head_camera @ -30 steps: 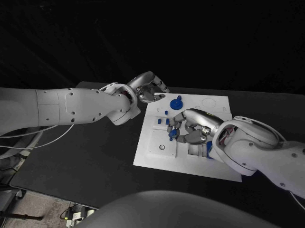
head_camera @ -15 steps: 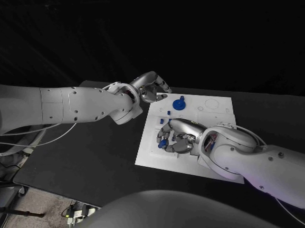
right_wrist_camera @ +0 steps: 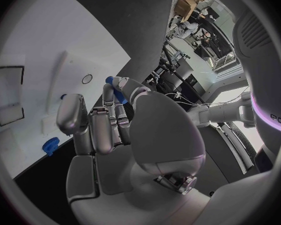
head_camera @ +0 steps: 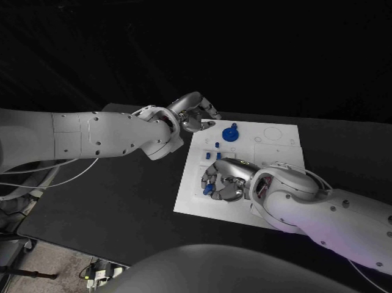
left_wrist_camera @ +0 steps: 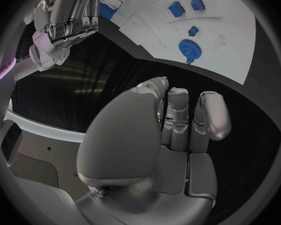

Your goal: Assemble the parts on the task board

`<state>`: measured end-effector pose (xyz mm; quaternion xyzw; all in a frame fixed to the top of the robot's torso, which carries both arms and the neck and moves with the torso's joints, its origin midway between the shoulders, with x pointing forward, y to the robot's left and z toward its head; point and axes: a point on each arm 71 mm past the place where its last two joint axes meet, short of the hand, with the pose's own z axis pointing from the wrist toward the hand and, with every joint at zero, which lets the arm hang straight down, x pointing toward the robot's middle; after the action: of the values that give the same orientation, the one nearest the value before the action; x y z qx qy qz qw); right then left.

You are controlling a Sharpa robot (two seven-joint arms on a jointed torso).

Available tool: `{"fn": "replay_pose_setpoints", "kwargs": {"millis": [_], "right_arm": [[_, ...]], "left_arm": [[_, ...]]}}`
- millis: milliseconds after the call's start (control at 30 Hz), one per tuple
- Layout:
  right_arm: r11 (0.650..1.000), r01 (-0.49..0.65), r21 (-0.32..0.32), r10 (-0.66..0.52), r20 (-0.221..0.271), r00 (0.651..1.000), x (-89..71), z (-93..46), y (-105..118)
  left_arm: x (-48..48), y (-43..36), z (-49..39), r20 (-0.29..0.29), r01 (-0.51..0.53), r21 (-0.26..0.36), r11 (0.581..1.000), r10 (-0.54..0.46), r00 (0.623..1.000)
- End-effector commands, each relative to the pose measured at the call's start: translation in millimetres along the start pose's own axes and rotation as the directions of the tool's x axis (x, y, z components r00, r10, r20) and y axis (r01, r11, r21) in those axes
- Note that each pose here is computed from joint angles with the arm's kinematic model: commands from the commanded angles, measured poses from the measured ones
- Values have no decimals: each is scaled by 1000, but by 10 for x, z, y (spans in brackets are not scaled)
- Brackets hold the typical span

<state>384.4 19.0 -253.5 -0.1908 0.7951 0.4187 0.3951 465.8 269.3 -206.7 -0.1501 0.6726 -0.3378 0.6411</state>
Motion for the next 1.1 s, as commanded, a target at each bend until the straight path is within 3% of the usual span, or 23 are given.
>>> {"fn": "replay_pose_setpoints", "kwargs": {"millis": [33, 333, 1100], "right_arm": [[999, 52, 5, -52, 28, 998, -8, 3, -5], [992, 122, 15, -122, 70, 990, -32, -8, -22], [982, 184, 47, -186, 60, 981, 44, 85, -141]], "left_arm": [[14, -15, 4, -10, 0, 3, 1000, 0, 1000], [19, -14, 10, -12, 0, 1, 1000, 0, 1000], [45, -8, 21, -23, 0, -4, 1000, -1, 1000]]}}
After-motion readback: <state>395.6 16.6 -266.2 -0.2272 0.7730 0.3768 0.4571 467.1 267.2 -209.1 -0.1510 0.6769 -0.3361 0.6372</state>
